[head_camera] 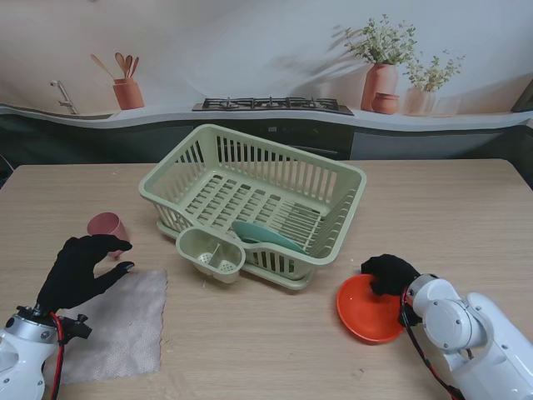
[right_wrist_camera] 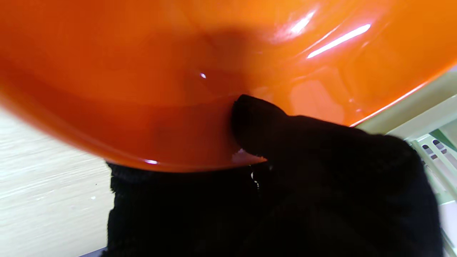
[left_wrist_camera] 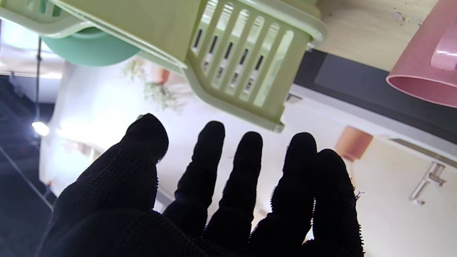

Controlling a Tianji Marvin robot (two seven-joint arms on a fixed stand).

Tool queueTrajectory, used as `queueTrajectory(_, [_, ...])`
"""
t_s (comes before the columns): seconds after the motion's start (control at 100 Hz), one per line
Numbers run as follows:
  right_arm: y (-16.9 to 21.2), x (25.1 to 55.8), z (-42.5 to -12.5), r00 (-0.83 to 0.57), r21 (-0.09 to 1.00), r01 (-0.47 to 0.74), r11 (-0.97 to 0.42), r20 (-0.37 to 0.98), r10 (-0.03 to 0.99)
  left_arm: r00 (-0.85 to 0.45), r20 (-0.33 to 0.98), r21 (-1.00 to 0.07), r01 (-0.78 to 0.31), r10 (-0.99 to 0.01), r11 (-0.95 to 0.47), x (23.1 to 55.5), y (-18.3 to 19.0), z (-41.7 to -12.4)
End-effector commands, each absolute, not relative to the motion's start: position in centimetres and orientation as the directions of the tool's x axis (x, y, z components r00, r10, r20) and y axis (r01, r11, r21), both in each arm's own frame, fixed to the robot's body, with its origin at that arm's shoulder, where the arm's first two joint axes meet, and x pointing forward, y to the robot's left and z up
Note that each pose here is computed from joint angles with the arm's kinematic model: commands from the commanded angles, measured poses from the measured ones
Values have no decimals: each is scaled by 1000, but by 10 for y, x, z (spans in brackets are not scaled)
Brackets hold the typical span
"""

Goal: Clear dishes and wipe the table

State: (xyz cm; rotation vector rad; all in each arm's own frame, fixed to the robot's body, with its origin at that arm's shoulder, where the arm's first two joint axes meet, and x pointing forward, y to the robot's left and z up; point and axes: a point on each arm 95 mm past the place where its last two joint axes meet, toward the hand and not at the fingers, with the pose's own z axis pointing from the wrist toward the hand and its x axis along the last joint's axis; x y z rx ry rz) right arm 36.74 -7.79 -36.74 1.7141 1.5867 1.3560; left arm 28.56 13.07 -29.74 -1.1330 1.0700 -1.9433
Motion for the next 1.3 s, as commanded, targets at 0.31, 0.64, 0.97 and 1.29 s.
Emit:
queueTrajectory(0.31, [-89, 359, -355, -66, 802, 480, -355, 436, 897, -428, 376, -878, 118, -822, -463, 285, 129, -297])
queueTrajectory(0.64, [-101, 358, -330, -110, 828, 426, -364, 447, 888, -429, 375, -878, 119, -822, -463, 284, 129, -297])
queueTrajectory(0.97, [-120, 358, -307, -152, 851, 364, -378, 455, 877, -429, 376, -878, 119, -822, -464, 284, 129, -297])
queueTrajectory(1.29, [-132, 358, -289, -195, 870, 310, -384, 453, 870, -428, 377, -879, 115, -821, -463, 284, 129, -298])
